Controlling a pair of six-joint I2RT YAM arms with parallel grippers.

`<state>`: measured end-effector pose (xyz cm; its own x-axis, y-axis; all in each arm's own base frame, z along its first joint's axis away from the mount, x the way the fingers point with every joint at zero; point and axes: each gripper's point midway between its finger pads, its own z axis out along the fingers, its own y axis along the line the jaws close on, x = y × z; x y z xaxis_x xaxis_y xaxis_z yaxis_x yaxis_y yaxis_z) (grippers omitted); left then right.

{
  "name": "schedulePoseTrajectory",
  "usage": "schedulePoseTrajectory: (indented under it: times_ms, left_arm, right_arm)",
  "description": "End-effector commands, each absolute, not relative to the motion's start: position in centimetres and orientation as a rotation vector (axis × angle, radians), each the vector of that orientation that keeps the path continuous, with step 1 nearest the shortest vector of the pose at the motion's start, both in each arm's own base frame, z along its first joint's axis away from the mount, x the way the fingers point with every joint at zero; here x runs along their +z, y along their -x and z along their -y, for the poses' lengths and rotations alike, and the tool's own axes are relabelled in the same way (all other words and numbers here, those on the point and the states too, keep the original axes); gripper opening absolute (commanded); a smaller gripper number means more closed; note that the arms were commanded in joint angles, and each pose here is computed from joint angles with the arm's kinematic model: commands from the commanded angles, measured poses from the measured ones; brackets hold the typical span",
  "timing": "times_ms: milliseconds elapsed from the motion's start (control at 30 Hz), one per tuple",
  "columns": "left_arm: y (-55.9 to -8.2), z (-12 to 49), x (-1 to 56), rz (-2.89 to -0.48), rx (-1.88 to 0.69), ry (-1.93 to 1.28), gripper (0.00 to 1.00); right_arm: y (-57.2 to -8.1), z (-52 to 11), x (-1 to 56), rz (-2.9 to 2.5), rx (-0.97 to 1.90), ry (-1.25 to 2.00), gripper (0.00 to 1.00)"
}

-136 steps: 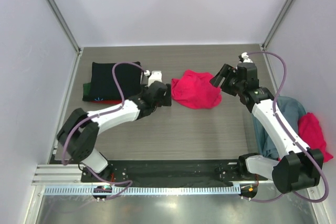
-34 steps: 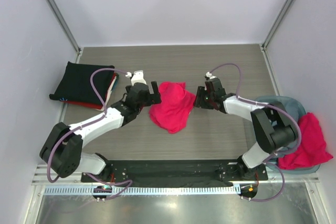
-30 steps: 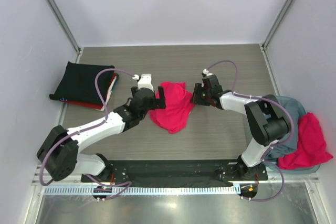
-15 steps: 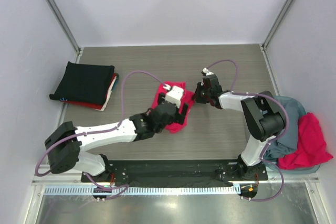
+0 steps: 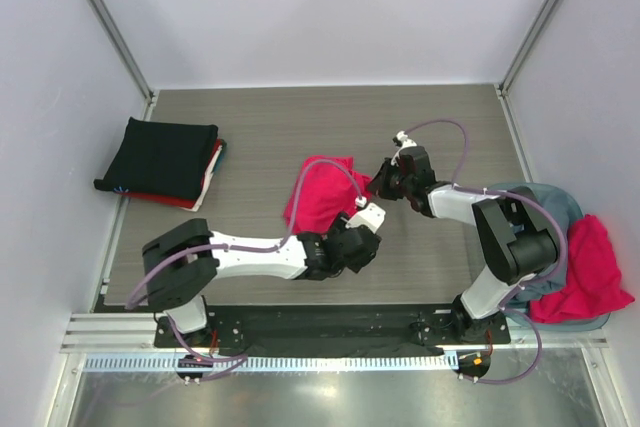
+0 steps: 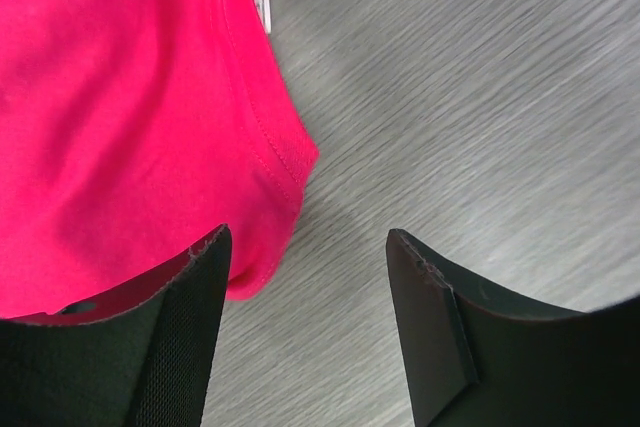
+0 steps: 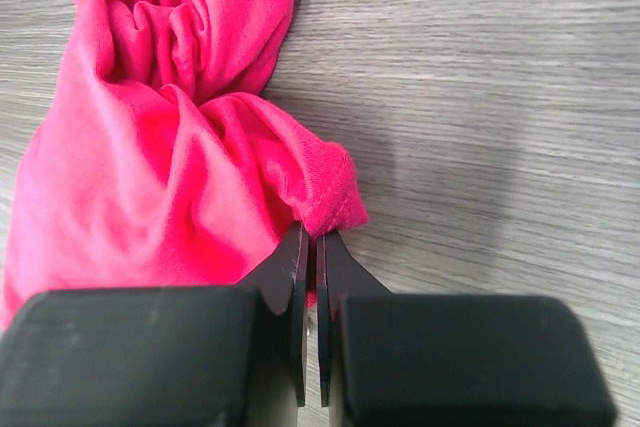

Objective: Fold and stack the t-shirts
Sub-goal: Flatten the tshirt out

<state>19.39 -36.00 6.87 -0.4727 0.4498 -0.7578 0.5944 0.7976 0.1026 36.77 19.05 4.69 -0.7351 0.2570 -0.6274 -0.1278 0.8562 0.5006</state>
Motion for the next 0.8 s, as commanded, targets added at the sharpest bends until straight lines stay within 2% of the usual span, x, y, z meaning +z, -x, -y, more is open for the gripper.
schedulePoseTrajectory:
  times_ms: [0, 133, 200, 300, 500, 533, 667, 767]
  left_arm:
    - [-19.8, 36.3, 6.2, -2.202, -0.174, -0.74, 0.63]
    - [-20.5, 35.9, 4.5, -2.251, -0.107, -0.731, 0.6]
    - [-21.0, 35.8, 4.3, -2.265, -0.083, -0.709, 0.56]
    - [-21.9, 34.6, 3.5, -2.3, -0.02, -0.661, 0.41]
    - [-23.4, 32.6, 3.4, -2.318, 0.044, -0.57, 0.39]
    - [-23.5, 32.5, 3.4, -2.317, 0.047, -0.571, 0.36]
    - [-23.8, 32.5, 3.4, -2.331, 0.035, -0.575, 0.0]
    - [-23.7, 32.7, 4.1, -2.326, -0.003, -0.565, 0.0]
  right_arm:
    - [-37.5, -20.3, 7.9, -2.187, 0.809, -0.064, 0.01]
    - [-37.5, -20.1, 8.3, -2.18, 0.813, -0.069, 0.01]
    - [-37.4, -19.9, 8.3, -2.178, 0.812, -0.075, 0.01]
    - [-37.4, -19.5, 8.5, -2.169, 0.81, -0.089, 0.01]
    - [-37.5, -19.2, 8.8, -2.149, 0.85, -0.115, 0.01]
    - [-37.6, -19.3, 8.8, -2.147, 0.859, -0.116, 0.01]
    - [-37.6, -19.1, 8.9, -2.14, 0.883, -0.128, 0.01]
    - [-37.8, -18.7, 9.4, -2.128, 0.883, -0.135, 0.01]
